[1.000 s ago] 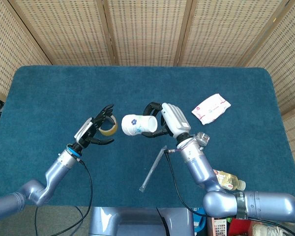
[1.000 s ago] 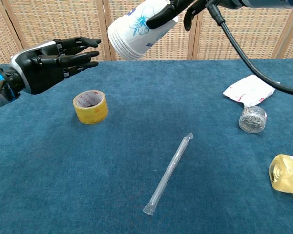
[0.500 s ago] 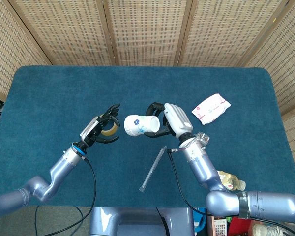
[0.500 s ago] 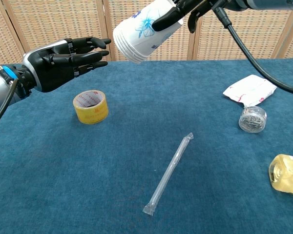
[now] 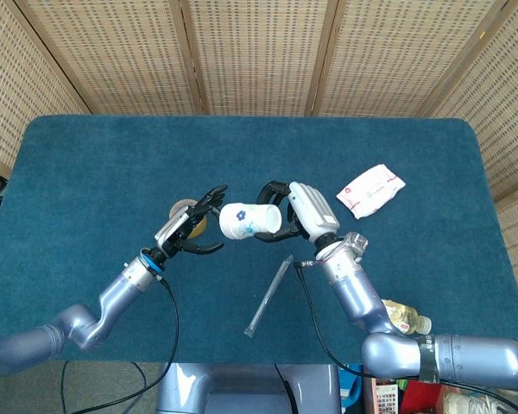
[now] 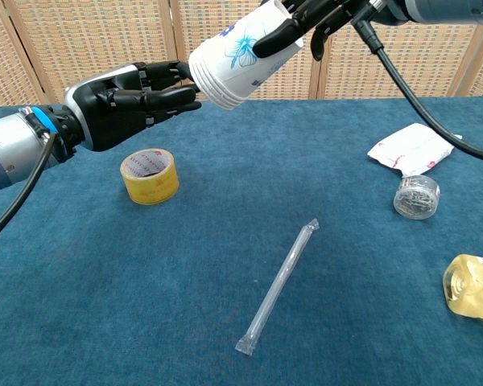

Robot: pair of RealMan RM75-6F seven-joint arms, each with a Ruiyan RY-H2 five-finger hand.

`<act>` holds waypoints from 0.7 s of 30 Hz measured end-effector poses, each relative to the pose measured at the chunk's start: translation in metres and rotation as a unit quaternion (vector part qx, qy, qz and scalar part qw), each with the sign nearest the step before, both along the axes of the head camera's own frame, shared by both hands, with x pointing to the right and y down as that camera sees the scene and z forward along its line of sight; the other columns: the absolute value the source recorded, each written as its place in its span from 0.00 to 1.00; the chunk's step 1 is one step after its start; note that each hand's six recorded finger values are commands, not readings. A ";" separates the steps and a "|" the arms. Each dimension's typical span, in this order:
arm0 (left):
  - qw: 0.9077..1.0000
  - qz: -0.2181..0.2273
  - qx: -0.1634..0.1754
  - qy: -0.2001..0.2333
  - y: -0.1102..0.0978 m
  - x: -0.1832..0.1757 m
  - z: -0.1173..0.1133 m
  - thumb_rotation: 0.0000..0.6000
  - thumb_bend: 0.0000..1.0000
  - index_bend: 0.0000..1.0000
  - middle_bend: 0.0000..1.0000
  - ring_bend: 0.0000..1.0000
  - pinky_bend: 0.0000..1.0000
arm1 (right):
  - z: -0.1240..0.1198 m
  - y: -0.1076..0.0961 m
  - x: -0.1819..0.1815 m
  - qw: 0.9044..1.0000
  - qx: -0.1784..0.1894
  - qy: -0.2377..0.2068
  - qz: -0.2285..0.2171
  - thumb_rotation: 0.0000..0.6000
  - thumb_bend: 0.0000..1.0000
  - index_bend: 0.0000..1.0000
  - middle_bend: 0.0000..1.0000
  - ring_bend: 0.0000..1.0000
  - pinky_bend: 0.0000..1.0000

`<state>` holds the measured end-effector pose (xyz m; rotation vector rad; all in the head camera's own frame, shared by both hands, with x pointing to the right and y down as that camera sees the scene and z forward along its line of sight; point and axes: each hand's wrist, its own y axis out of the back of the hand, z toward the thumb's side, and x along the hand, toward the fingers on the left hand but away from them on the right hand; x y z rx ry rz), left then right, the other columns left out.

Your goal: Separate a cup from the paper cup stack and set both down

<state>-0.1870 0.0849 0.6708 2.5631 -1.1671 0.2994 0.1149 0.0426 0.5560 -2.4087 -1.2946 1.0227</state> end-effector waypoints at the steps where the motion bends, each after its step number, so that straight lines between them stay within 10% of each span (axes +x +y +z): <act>1: 1.000 0.000 -0.001 0.000 0.000 0.001 0.001 1.00 0.26 0.49 0.00 0.00 0.00 | 0.000 0.000 0.000 1.000 0.000 0.000 0.000 1.00 0.20 0.72 0.60 0.48 0.68; 21: 1.000 0.020 -0.003 0.004 -0.001 0.019 0.002 1.00 0.37 0.57 0.01 0.00 0.00 | 0.005 0.002 0.005 1.000 -0.008 0.003 -0.005 1.00 0.20 0.72 0.60 0.48 0.68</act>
